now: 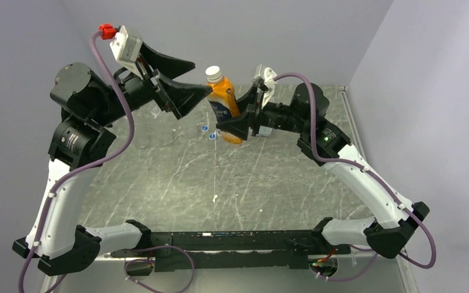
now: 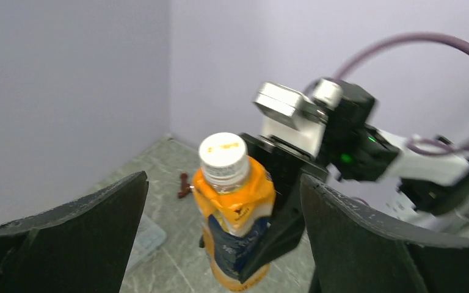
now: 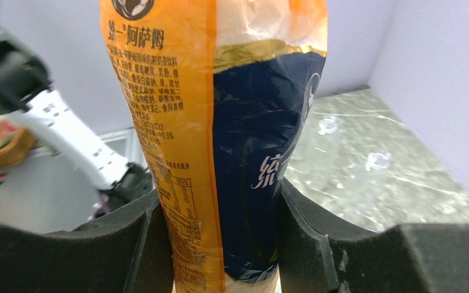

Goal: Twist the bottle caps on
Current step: Screw the bottle cap onto the plastic bottle.

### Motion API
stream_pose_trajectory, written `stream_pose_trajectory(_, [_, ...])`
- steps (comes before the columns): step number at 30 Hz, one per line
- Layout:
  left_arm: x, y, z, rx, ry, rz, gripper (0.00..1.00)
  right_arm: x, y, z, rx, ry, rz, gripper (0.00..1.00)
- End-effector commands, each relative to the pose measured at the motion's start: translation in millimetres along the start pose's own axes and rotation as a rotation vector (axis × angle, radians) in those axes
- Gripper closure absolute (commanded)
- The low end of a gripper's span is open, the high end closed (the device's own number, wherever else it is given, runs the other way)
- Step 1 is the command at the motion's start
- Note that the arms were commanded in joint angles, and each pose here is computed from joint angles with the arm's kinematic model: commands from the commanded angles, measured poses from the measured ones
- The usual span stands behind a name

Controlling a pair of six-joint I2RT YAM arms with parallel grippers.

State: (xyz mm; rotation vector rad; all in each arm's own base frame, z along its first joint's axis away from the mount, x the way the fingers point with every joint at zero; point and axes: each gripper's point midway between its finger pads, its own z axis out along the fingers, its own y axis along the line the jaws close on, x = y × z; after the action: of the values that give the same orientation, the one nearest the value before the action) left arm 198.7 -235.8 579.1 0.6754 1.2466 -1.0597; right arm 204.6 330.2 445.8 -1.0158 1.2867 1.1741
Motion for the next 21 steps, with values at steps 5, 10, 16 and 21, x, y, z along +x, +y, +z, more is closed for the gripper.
stream_pose_trajectory(5, [-14.6,57.1,0.9,-0.324,-0.061,-0.060,0.01,3.2,-54.6,7.7,0.434,0.017,-0.085,1.00])
stream_pose_trajectory(10, [-4.8,79.7,7.2,-0.414,-0.027,-0.101,0.04,5.6,-61.7,19.8,0.489,0.031,-0.105,1.00])
stream_pose_trajectory(16, [9.2,105.4,5.7,-0.549,0.014,-0.161,0.08,6.4,-71.4,26.2,0.550,0.038,-0.107,1.00])
stream_pose_trajectory(21, [16.4,111.7,8.7,-0.565,0.019,-0.179,0.12,7.8,-73.8,30.7,0.554,0.047,-0.113,1.00])
